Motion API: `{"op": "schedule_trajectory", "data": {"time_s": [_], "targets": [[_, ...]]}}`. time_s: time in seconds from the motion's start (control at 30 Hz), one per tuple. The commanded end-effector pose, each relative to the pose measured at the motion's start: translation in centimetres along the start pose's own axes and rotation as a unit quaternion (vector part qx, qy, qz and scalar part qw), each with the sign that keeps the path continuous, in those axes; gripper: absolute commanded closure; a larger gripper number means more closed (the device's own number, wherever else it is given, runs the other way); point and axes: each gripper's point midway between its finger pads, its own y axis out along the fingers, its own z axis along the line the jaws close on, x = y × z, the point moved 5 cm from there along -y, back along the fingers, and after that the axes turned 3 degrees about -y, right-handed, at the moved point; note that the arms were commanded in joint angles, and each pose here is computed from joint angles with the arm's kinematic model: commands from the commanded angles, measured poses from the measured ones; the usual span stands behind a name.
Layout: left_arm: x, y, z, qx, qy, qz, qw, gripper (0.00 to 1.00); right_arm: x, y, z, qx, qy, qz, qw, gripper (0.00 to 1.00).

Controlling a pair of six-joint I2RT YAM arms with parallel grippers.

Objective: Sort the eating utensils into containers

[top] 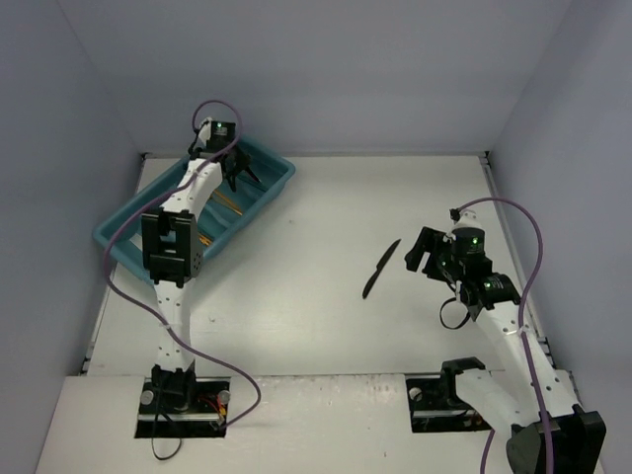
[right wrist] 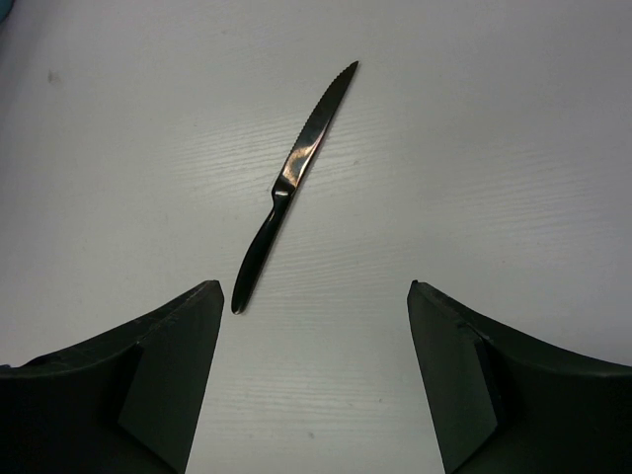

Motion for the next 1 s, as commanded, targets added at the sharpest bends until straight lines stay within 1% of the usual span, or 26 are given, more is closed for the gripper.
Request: {"op": "schedule_trajectory", "data": {"time_s": [0.0,0.07,0.13,0.2,0.27,0.3,0.37,0.4,0.5,0.57,0.6,0.67,0.77,0.87,0.97], "targets": [[1.3,-0.4,-3.5,-0.051,-0.022,-0.016,0.998,1.0,0.6,0.5,0.3,0.005,-0.002,-0.009,1.0,0.27],[1.3,0.1,-3.1,-0.044,-0.021,-0.017,0.999,0.97,0.6,0.5,0.3,0.004,-0.001,-0.009,1.0,0.27],[1.5,0.0,-3.0,-0.043,-0.011,-0.021,0.999,0.83,0.6,0.5,0.3,0.004,-0.002,-0.01,1.0,0.27],[2.0,-1.1,-3.6,-0.053,0.002,-0.031,0.998,0.66,0.6,0.5,0.3,0.004,-0.003,-0.009,1.0,0.27],[2.2,-2.3,-4.4,-0.065,0.031,-0.036,0.997,0.52,0.5,0.6,0.3,0.003,-0.003,-0.007,1.0,0.27],[1.7,-2.8,-4.6,-0.065,0.058,-0.033,0.996,0.47,0.4,0.7,0.2,0.001,-0.003,-0.005,1.0,0.27],[1.1,-4.4,-5.5,-0.068,0.106,-0.039,0.991,0.42,0.5,0.7,0.2,-0.001,-0.001,-0.005,1.0,0.27],[0.7,-5.3,-5.8,-0.069,0.131,-0.042,0.988,0.4,0.5,0.7,0.2,-0.003,-0.001,-0.007,1.0,0.27],[-1.5,-7.8,-6.9,-0.084,0.19,-0.033,0.978,0.39,0.6,0.7,0.1,-0.008,0.0,-0.01,1.0,0.27],[-3.3,-10.8,-8.2,-0.111,0.239,-0.028,0.964,0.39,0.8,0.6,0.0,-0.01,0.003,-0.013,1.0,0.27],[-5.0,-11.2,-8.0,-0.112,0.266,-0.015,0.957,0.39,0.8,0.6,0.0,-0.012,0.004,-0.015,1.0,0.27],[-8.7,-13.9,-9.5,-0.149,0.325,0.009,0.934,0.39,1.0,0.5,0.0,-0.013,0.006,-0.019,1.0,0.27],[-15.1,-16.6,-10.2,-0.196,0.394,0.075,0.895,0.39,1.2,0.3,-0.1,-0.015,0.007,-0.025,1.0,0.27],[-20.6,-18.3,-9.6,-0.21,0.457,0.13,0.855,0.39,1.3,-0.1,0.0,-0.016,0.014,-0.034,0.999,0.27],[-25.1,-19.2,-8.8,-0.218,0.501,0.16,0.822,0.39,1.2,-0.3,-0.2,-0.021,0.023,-0.043,0.999,0.28]]}}
